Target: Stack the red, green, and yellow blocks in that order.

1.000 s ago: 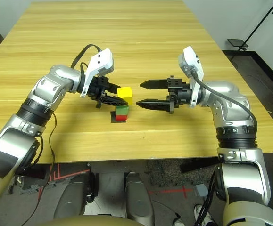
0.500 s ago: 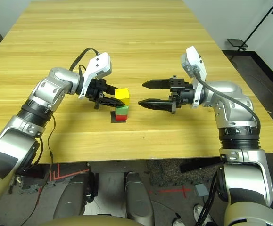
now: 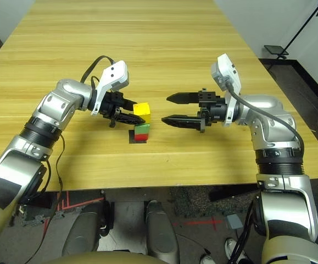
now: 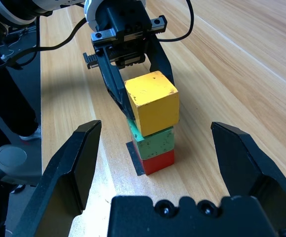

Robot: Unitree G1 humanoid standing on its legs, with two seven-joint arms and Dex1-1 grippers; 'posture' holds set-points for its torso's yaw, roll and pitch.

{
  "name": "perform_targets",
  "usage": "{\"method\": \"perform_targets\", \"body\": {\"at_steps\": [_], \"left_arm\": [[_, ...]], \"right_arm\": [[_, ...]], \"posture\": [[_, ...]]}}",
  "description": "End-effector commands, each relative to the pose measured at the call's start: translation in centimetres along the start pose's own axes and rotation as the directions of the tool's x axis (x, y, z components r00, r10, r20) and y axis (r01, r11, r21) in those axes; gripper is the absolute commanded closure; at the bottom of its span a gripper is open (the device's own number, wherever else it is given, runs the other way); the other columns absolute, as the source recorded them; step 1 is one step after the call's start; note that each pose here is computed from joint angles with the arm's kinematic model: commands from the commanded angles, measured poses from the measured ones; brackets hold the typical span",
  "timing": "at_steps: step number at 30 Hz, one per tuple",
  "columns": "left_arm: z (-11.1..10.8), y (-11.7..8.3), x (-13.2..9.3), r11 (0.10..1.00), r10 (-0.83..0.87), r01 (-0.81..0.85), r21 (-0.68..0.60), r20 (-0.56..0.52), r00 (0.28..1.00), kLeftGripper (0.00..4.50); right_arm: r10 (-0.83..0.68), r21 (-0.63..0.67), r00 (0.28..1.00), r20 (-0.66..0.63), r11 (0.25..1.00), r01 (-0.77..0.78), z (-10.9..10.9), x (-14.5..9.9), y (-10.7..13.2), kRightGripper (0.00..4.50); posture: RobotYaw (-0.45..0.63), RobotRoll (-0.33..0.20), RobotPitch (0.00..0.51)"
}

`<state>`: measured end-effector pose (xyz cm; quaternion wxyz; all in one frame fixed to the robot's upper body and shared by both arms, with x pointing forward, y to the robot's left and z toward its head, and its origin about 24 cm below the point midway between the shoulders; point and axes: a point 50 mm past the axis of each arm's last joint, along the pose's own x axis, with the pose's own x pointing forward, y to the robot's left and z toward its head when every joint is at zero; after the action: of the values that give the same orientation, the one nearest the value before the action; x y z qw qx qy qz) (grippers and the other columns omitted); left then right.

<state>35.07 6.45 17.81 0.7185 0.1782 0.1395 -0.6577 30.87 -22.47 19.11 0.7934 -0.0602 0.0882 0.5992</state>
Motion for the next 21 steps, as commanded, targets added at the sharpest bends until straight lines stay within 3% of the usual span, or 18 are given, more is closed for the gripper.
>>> {"method": "perform_targets", "body": {"at_steps": [1, 5, 13, 21], "left_arm": [[-0.1, -0.1, 0.0, 1.000, -0.018, 0.018, -0.014, -0.024, 1.000, 2.55], [-0.2, -0.1, 0.1, 1.000, -0.016, 0.015, -0.019, -0.030, 0.999, 2.55], [0.1, -0.1, 0.2, 1.000, -0.011, 0.010, -0.018, -0.024, 1.000, 0.02], [2.1, -0.7, -1.6, 0.998, 0.054, -0.051, -0.034, 0.101, 0.993, 0.02]], "right_arm": [[-0.010, -0.013, 1.000, 0.018, 1.000, 0.010, 0.3, -0.3, -0.1, 0.00], [-0.018, -0.010, 1.000, 0.019, 1.000, 0.018, 0.3, -0.3, -0.2, 0.00], [-0.030, -0.004, 0.999, 0.018, 1.000, 0.031, 0.2, -0.5, -0.4, 0.00], [-0.035, -0.005, 0.999, 0.030, 0.999, 0.035, 0.4, -1.1, -0.6, 0.00]], "posture": [[0.13, -0.063, 0.129], [0.13, -0.064, 0.128], [0.14, -0.071, 0.122], [0.16, -0.091, 0.075]]}}
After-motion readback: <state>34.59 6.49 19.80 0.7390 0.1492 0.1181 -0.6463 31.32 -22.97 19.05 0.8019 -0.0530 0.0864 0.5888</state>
